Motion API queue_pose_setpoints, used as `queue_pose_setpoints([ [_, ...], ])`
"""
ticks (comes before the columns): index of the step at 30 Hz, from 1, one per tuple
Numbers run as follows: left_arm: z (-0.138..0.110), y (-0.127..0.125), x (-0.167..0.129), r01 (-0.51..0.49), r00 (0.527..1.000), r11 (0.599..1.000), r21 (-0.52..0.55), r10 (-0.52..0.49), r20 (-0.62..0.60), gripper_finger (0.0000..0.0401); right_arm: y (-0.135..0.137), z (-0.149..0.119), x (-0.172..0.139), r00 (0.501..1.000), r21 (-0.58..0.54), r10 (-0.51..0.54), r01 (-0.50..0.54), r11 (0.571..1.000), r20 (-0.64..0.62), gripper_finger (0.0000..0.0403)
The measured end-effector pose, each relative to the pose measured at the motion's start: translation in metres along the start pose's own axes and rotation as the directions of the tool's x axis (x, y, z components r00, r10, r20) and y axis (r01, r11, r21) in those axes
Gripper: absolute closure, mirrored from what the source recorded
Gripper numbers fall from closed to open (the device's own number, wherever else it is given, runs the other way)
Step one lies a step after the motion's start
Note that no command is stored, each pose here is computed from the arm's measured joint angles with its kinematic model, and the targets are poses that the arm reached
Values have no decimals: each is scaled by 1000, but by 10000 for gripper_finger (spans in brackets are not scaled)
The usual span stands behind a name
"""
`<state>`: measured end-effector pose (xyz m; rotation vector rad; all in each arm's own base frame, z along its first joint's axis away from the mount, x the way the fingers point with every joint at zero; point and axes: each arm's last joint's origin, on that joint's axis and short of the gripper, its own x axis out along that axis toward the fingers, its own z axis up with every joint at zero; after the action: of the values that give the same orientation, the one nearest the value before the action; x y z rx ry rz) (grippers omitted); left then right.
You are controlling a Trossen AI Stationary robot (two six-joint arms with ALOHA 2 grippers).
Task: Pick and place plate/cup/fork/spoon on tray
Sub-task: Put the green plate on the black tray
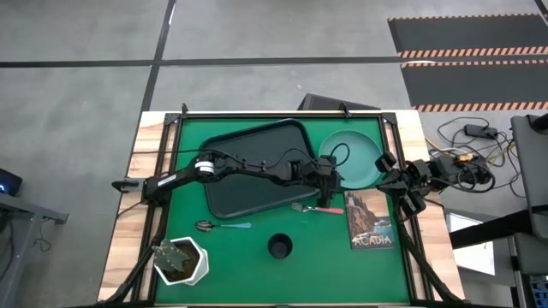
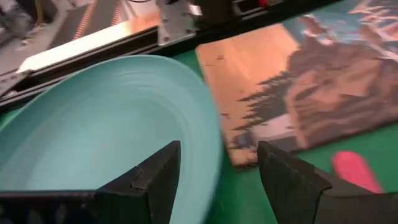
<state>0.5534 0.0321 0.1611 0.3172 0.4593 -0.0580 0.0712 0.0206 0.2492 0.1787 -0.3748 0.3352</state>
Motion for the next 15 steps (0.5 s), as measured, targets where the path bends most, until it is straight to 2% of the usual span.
queue_pose_setpoints([
  [15, -21, 6, 0, -8, 996, 1000, -11, 7, -87, 208, -1, -2, 0, 999, 1, -29, 29, 1000, -17, 394],
])
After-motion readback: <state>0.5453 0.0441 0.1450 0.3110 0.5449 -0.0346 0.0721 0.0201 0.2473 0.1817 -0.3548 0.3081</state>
